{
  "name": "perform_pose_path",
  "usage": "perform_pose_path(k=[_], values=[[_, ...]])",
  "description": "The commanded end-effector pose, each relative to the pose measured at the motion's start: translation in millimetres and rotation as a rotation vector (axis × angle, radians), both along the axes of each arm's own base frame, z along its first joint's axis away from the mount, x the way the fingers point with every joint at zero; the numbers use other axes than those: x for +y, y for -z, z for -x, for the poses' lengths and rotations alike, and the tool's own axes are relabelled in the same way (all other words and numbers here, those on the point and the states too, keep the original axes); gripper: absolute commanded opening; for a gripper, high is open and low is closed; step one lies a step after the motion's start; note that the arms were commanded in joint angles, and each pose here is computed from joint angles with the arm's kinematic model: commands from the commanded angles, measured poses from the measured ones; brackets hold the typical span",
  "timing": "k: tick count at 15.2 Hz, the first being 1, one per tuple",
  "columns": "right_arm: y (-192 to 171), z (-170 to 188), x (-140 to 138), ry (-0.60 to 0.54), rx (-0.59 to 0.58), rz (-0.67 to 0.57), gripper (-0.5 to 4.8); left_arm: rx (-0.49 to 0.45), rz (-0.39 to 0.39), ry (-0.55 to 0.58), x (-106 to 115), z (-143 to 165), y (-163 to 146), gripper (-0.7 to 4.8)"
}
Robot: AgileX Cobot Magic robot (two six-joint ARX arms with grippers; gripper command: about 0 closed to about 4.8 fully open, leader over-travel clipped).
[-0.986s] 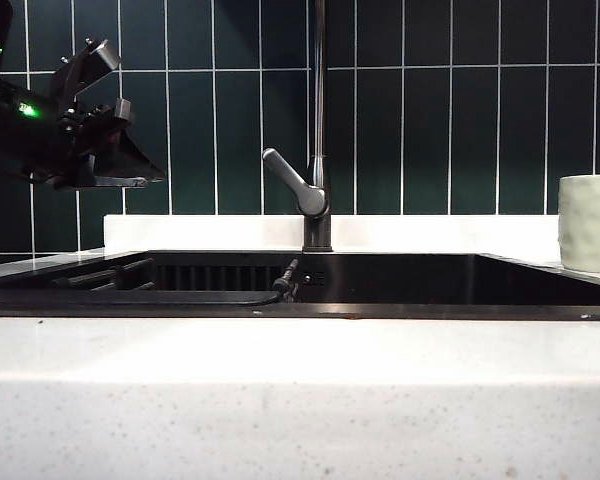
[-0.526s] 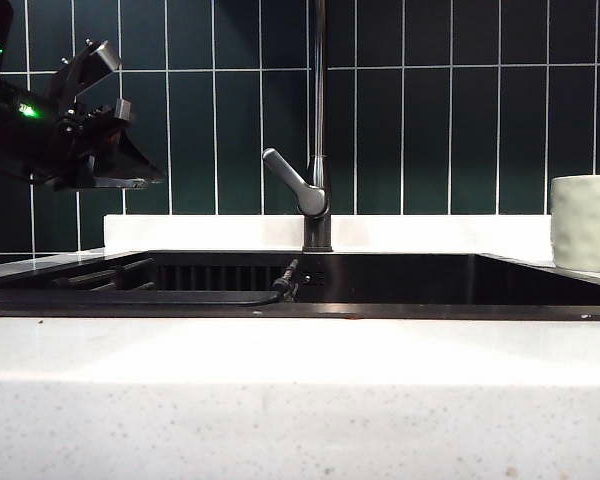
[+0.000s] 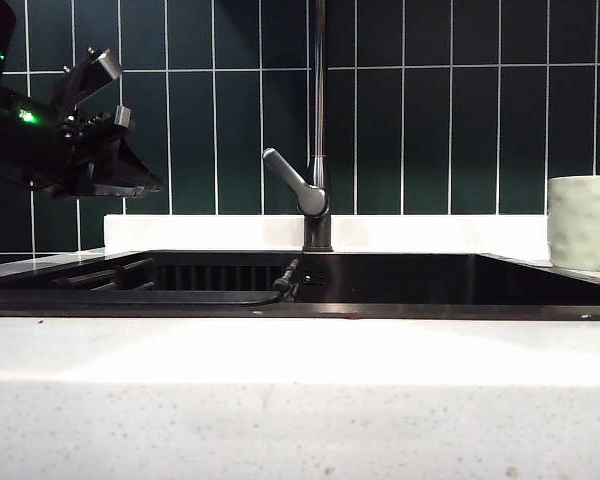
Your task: Pick up the mug next to the sink, go to the faucet to get some water, pour the water into the sink, and finally put the mug back to its place.
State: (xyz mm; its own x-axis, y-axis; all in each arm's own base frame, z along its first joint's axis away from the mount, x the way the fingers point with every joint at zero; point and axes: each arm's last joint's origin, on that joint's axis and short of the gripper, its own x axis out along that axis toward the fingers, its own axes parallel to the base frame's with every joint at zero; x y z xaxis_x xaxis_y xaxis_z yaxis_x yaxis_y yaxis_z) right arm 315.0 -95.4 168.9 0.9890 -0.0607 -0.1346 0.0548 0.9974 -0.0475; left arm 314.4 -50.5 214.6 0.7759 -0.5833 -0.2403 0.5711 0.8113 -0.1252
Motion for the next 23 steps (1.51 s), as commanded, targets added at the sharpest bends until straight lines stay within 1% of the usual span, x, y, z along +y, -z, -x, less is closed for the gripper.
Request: perform_pose_path(k=[1, 4, 6, 9, 11, 16, 20, 23], values=[[-4.9, -1.1, 1.2, -0.04, -0.031, 0.005, 0.51, -0.016, -0.004, 0.01, -0.5, -0.1, -2.0, 1.52], [-4.4, -1.0, 1.3, -0.042, -0.026, 0.003, 0.01, -0.015, -0.004, 0.01, -0.5, -0.1, -2.0, 1.52], [-4.6, -1.0, 1.9, -0.063, -0.027, 0.0, -0.01, -0.015, -0.003, 0.01, -0.5, -0.1, -2.0, 1.52], [-4.9, -1.0, 2.1, -0.065, -0.029, -0.004, -0.01, -0.015, 0.0, 0.021, -0.7, 0.1, -2.1, 1.51], [-9.3, -1.1, 1.9, -0.06, -0.07, -0.037, -0.01, -0.015, 0.003, 0.032, -1.0, 0.2, -2.2, 1.49], [-39.5, 4.3, 3.9, -0.059, -0.172, -0.04, -0.01, -0.038, 0.016, 0.072, -2.3, -1.9, -6.3, 1.48], [-62.8, 9.3, 19.3, -0.105, -0.245, -0.038, -0.01, -0.034, 0.023, 0.094, -4.9, -20.0, -15.0, 1.48], [-76.4, 4.5, 49.5, -0.206, -0.284, -0.093, -0.01, -0.062, 0.036, 0.139, -8.5, -42.4, -24.0, 1.48]])
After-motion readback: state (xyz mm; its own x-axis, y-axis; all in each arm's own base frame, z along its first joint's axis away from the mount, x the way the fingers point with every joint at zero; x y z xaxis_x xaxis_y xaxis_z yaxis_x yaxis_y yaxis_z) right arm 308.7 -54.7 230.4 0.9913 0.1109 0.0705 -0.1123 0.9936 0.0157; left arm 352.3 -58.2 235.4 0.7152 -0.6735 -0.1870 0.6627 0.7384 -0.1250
